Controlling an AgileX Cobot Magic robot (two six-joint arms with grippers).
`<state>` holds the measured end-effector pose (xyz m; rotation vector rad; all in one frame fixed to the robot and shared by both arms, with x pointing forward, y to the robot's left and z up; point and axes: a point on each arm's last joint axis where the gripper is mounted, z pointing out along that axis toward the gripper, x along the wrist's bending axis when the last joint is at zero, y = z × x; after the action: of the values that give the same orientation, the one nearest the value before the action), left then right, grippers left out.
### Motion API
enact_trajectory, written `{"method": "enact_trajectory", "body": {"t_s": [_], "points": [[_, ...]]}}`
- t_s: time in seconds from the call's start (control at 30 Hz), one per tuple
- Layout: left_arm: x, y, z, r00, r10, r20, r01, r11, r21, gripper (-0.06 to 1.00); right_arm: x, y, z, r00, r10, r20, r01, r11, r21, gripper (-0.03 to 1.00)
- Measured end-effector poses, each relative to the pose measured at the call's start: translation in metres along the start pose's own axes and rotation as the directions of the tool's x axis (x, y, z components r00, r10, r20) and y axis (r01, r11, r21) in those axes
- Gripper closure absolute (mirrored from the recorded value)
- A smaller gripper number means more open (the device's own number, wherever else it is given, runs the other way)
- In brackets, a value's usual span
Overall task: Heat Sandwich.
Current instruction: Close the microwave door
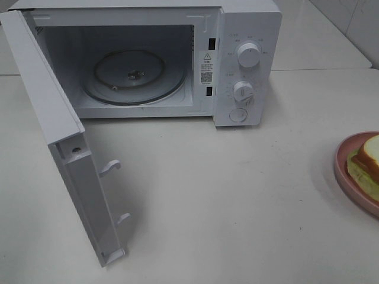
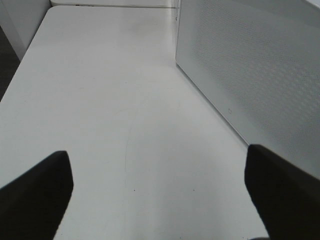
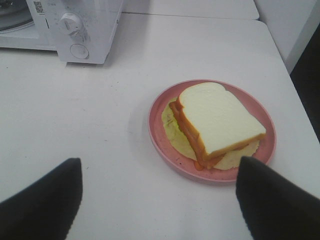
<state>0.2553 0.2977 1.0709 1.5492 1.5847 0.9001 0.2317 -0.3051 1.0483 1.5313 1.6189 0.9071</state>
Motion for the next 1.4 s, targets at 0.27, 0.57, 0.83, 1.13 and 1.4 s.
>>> {"method": "enact_trajectory", "body": {"t_s": [0.27, 0.57, 0.83, 1.13, 1.4], "points": [[0.001, 0.022, 0.019, 1.000, -0.006, -0.005, 0.006, 0.999, -0.054, 0.47, 0.000, 0.000, 0.000, 1.000, 0.000, 0.000, 0.000, 1.000, 0.000, 0.20], [0.003, 0.044, 0.053, 1.000, -0.019, -0.007, 0.019, 0.999, -0.048, 0.94, 0.000, 0.000, 0.000, 1.000, 0.000, 0.000, 0.000, 1.000, 0.000, 0.20], [0.006, 0.042, 0.093, 0.999, -0.054, -0.009, 0.052, 0.988, -0.144, 0.94, 0.000, 0.000, 0.000, 1.000, 0.000, 0.000, 0.000, 1.000, 0.000, 0.20], [0.012, 0.013, 0.131, 0.997, -0.063, -0.043, 0.048, 0.957, -0.286, 0.94, 0.000, 0.000, 0.000, 1.000, 0.000, 0.000, 0.000, 1.000, 0.000, 0.20], [0.013, 0.014, 0.151, 0.998, -0.012, -0.056, -0.010, 0.925, -0.380, 0.94, 0.000, 0.000, 0.000, 1.000, 0.000, 0.000, 0.000, 1.000, 0.000, 0.20]]}}
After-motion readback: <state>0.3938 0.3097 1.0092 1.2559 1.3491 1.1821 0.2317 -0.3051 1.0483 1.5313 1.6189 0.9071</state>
